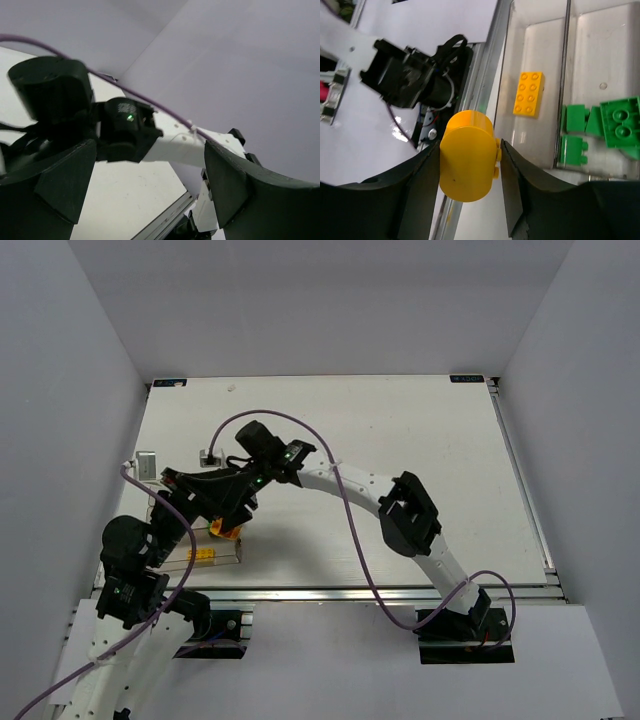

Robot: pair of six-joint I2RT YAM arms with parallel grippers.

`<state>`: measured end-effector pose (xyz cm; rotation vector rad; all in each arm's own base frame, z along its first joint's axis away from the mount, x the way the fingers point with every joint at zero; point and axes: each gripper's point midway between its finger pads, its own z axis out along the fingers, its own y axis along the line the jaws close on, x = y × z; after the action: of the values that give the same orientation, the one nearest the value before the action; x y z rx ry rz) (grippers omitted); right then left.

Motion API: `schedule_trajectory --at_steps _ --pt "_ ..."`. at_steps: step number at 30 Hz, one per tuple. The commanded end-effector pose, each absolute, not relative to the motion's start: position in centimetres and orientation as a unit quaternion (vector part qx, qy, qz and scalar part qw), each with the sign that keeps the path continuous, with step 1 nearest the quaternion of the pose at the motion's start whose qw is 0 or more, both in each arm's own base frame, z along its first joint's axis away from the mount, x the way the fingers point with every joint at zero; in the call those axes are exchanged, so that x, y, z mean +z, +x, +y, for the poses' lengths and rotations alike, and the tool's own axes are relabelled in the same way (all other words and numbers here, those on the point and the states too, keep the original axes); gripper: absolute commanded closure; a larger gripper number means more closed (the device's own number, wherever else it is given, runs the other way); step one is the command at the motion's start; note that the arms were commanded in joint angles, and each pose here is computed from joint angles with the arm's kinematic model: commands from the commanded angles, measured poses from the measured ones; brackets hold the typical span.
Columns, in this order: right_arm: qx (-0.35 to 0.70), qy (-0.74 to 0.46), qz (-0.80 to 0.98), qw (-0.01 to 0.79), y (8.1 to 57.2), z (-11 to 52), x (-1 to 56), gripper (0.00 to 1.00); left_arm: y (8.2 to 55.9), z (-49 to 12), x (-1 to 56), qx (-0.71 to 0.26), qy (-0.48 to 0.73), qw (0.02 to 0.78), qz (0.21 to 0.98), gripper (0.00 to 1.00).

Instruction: Sort the legos into containers by color

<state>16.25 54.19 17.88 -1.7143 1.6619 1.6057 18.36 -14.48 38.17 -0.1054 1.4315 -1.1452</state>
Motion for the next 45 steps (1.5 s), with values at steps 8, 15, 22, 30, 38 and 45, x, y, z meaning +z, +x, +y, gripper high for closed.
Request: schedule_trajectory --at_steps 8,15,22,30,38,45 --pt "0.486 -0.572 0.628 0.208 16.8 59.2 14.5 0.97 16.1 -12.9 39.6 -0.496 -0.061 0.628 0.597 0.02" --pt "0.438 -0.581 0.643 0.239 18.6 59.2 12.4 0.84 15.4 -12.6 39.1 -0.497 -0.067 0.622 0.601 0.02" --pt "0.454 -0.591 0.622 0.240 17.7 59.0 14.8 0.38 15.6 -12.8 39.1 -0.499 -0.067 0.619 0.603 0.02" --pt "0.489 -0.588 0.594 0.250 16.7 57.3 21.6 0.34 15.7 -13.5 40.0 -0.513 -0.054 0.616 0.595 0.02" --pt "0.454 -0.489 0.678 0.307 26.5 46.5 26.3 0.24 16.4 -15.8 38.9 -0.542 -0.008 0.589 0.600 0.34" --pt "0.341 -0.371 0.781 0.370 35.1 32.2 26.5 0.11 18.2 -17.4 34.4 -0.546 -0.003 0.543 0.637 0.69"
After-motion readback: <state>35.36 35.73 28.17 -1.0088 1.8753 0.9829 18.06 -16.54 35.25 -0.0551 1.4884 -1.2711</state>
